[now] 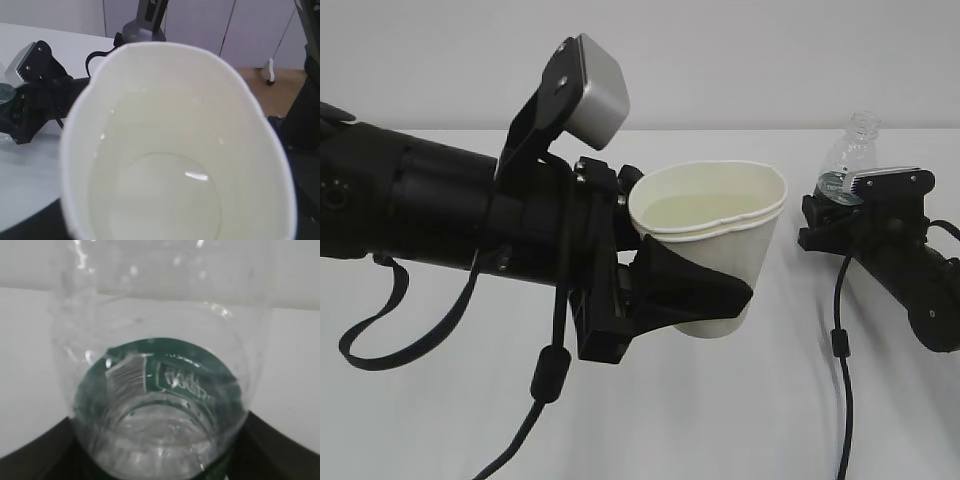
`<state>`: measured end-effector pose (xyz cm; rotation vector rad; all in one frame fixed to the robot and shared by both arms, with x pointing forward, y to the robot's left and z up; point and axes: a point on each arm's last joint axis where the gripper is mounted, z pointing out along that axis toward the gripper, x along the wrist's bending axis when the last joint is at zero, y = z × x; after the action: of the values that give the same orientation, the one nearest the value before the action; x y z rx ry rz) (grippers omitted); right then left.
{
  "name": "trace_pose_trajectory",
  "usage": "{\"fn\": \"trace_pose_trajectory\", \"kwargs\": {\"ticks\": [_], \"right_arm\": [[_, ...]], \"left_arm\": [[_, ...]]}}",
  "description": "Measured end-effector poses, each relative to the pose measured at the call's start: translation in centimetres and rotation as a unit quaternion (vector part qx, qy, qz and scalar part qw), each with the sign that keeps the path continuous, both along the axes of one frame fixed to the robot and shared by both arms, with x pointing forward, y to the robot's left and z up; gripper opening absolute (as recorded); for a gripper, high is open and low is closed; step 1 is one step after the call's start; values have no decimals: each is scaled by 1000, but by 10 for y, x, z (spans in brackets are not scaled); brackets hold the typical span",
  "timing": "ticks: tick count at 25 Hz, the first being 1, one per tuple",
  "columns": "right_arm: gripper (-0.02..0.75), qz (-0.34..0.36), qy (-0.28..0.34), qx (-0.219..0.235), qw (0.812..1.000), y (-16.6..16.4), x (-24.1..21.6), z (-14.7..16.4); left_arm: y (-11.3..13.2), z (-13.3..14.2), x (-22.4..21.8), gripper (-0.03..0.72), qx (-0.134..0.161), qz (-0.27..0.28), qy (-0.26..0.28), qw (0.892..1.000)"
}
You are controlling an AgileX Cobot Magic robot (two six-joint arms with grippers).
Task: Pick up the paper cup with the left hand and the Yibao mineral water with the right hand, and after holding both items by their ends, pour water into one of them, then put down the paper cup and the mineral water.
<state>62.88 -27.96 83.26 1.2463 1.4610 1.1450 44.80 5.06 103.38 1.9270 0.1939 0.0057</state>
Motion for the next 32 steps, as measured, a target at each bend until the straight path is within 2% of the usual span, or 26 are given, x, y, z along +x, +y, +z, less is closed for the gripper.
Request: {"fn": "trace_pose_trajectory", "kwargs": {"ticks": [7,20,26,32], "right_arm": [[584,-1,21,-2,1000,0,-1,-4],[592,0,15,-1,1000,0,-7,-5],[593,2,9,-1,1000,0,-11,7],[593,18,38,-11,999,2,-12,15]], "left_arm": [[0,0,0,421,0,1,0,1000],[0,0,0,421,0,1,0,1000],[0,0,0,420,0,1,0,1000],[0,0,0,420,0,1,0,1000]]}}
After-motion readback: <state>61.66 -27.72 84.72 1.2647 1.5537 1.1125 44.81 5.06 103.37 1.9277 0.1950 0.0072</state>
